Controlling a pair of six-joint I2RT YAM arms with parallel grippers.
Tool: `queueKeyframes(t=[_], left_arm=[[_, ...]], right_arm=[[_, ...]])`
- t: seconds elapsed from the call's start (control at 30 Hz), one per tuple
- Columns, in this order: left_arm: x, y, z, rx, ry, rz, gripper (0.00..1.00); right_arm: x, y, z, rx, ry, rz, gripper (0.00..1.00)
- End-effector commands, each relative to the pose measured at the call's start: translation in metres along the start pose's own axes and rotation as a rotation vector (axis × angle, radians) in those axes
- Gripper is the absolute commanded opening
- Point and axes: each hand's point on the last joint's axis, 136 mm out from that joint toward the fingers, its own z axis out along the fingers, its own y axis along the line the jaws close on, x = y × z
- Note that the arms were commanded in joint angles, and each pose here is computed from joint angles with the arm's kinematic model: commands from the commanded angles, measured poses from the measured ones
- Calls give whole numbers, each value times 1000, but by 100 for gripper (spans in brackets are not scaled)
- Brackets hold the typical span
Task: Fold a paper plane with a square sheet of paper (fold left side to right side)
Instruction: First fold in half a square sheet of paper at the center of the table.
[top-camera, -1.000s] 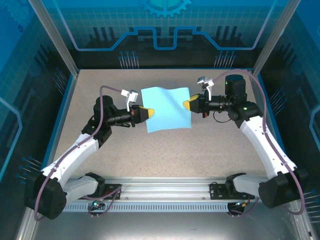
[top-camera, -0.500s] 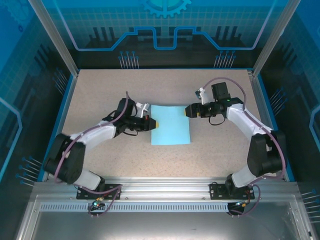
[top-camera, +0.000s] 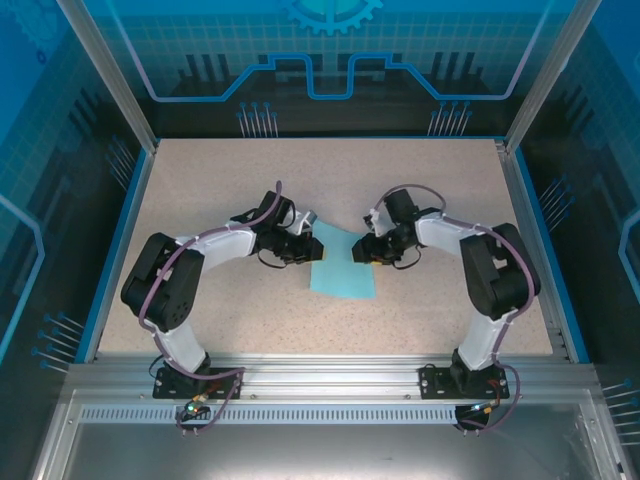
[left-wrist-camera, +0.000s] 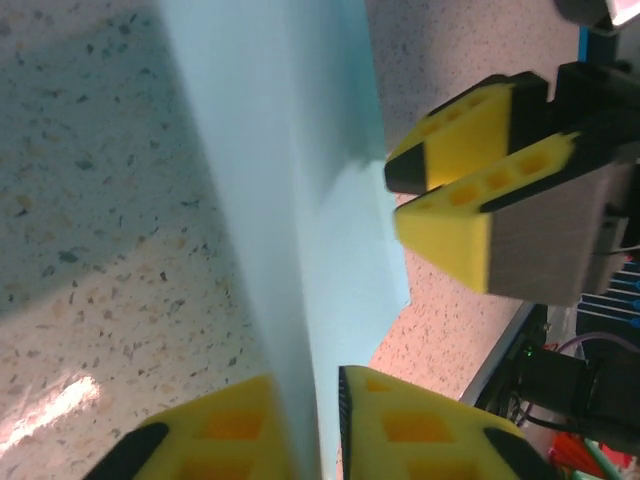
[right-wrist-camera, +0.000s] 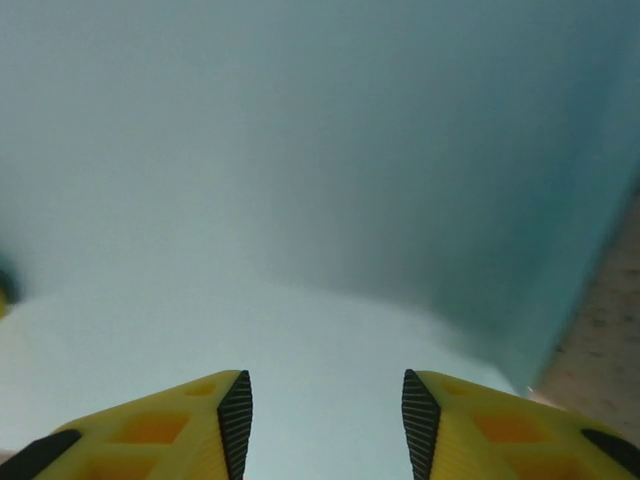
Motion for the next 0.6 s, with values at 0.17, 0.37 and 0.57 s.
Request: queueKeyframes(t=[0.17,0.37,0.57], left_arm=[[-2,-30,4,76,14,22,51],[-9,-47,11,136,-3,28,63],[-11,-51,24,158,9,24,68]], right_arm=[[4,-19,14,94,42,80,43],[10,-24,16,58,29,118,43],[-4,-6,6,-112,-50,118,48]])
